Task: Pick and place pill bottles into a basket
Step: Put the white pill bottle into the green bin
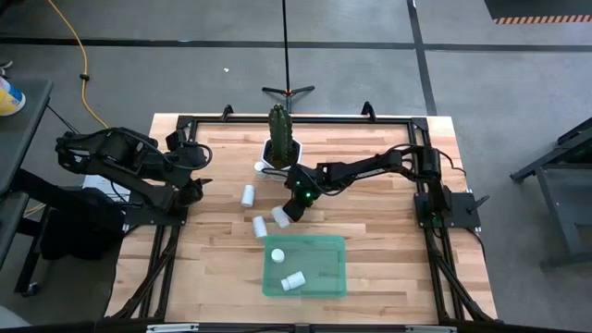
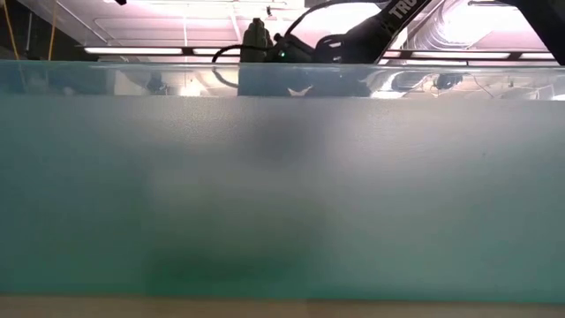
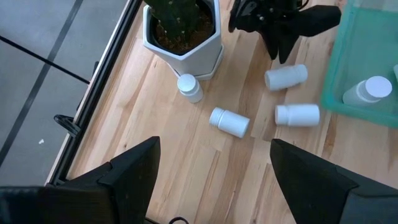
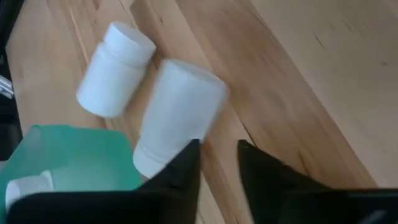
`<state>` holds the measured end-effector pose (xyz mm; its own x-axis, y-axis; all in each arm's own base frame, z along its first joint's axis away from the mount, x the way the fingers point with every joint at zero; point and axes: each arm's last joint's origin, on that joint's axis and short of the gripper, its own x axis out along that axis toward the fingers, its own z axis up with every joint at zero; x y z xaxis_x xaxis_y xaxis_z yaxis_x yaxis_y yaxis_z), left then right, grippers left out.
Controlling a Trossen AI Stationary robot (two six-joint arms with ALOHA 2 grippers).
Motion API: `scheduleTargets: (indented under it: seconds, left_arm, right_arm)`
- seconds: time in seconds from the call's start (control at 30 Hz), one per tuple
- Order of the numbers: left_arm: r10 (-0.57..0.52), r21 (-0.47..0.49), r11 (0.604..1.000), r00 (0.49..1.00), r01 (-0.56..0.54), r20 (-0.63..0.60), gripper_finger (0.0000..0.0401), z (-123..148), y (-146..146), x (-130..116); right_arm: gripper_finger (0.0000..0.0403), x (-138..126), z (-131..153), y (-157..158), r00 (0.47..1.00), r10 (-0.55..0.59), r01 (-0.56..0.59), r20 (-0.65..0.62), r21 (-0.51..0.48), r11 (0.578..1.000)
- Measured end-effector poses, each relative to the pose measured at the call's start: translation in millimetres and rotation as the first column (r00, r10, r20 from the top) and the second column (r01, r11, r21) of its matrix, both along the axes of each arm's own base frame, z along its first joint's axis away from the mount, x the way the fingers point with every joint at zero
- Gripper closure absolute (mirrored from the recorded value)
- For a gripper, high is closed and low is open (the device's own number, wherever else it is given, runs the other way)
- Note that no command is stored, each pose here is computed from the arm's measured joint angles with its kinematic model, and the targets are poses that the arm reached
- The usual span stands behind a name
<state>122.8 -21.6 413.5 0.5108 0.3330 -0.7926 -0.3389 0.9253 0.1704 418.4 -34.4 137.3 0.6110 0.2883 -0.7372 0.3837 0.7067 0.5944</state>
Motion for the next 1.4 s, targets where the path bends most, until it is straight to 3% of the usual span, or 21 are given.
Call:
scheduleTargets:
  seconds: [0.2,0.33,0.5,0.6,0.7,0.8,0.9,0.97,1.1,1.27,1.4]
  left_arm:
    - [0.0,-0.001,1.0,1.0,0.0,0.0,0.0064,0.0,0.0,0.0]
    - [0.0,-0.001,1.0,1.0,0.0,0.001,0.0064,0.0,0.0,0.1]
    - [0.001,-0.001,1.0,1.0,-0.001,0.001,0.0064,0.0,-0.1,0.1]
    - [0.004,-0.004,1.0,1.0,-0.004,0.003,0.0064,0.0,0.0,0.1]
    - [0.012,-0.01,1.0,1.0,-0.012,0.006,0.0064,0.0,-0.1,0.1]
    - [0.015,-0.012,1.0,1.0,-0.015,0.008,0.0064,0.1,-0.1,0.1]
    - [0.026,-0.019,0.999,1.0,-0.026,0.012,0.0064,0.1,-0.1,0.1]
    - [0.034,-0.024,0.999,0.999,-0.033,0.015,0.0064,0.1,0.0,0.1]
    - [0.044,-0.031,0.999,0.999,-0.043,0.019,0.0064,0.1,-0.1,0.1]
    - [0.057,-0.039,0.998,0.998,-0.056,0.024,0.0064,0.1,0.0,0.1]
    - [0.057,-0.039,0.998,0.998,-0.056,0.024,0.0064,0.1,0.0,0.1]
  right_arm:
    - [0.017,3.3,3.5,-1.4,0.999,-0.038,0.037,0.033,0.024,0.999]
    - [0.0116,5.3,5.3,-1.4,0.997,-0.056,0.054,0.053,0.047,0.997]
    - [0.0092,14.7,16.0,8.9,0.979,0.04,-0.042,0.2,0.008,0.999]
    - [0.0091,20.4,25.8,14.1,0.961,0.137,-0.123,0.238,-0.076,0.99]
    - [0.0091,25.7,39.1,16.8,0.935,0.266,-0.221,0.233,-0.203,0.954]
    - [0.0091,27.3,54.4,14.9,0.925,0.357,-0.297,0.128,-0.341,0.892]
    - [0.0091,25.2,70.9,9.5,0.958,0.284,-0.27,-0.038,-0.452,0.85]
    - [0.0091,24.0,83.0,1.5,0.983,0.158,-0.186,-0.098,-0.481,0.857]
    - [0.0091,24.0,104.3,-12.7,0.991,-0.089,0.045,-0.096,-0.389,0.92]
    - [0.0091,20.1,111.4,-3.4,0.971,-0.178,0.133,-0.16,-0.256,0.958]
    - [0.0091,11.0,105.8,11.5,0.94,-0.194,0.134,-0.282,-0.219,0.966]
